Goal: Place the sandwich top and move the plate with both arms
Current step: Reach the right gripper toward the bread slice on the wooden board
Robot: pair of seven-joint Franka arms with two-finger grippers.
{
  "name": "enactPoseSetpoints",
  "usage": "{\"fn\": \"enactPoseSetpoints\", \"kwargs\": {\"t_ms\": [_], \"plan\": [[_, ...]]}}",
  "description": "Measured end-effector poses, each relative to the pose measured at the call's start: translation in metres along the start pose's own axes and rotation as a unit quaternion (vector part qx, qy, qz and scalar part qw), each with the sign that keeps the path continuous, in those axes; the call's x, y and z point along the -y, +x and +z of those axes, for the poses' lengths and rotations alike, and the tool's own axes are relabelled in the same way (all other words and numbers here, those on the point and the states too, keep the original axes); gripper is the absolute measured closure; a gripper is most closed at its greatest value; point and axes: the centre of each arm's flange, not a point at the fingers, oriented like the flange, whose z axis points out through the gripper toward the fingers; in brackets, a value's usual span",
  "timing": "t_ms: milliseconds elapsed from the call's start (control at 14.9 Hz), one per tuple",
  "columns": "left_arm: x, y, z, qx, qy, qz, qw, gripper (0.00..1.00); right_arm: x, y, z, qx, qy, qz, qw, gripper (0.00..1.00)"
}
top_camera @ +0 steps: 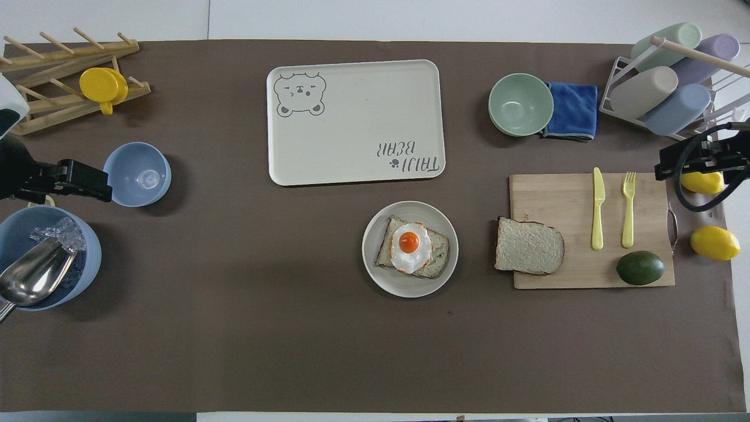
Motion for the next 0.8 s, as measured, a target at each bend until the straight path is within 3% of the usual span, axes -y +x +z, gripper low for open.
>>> {"fn": "enactPoseSetpoints", "kwargs": {"t_ms": [536,804], "plan": [[0.0,0.0,0.0,0.0,0.0,0.0,1.0,0.0,0.001,-0.001,0.002,0.005,0.0,0.001,1.0,0.0],[0.0,0.0,0.0,0.0,0.0,0.0,1.0,0.0,0.049,-0.004,0.011,0.014,-0.017,-0.04,0.999,0.0]]}}
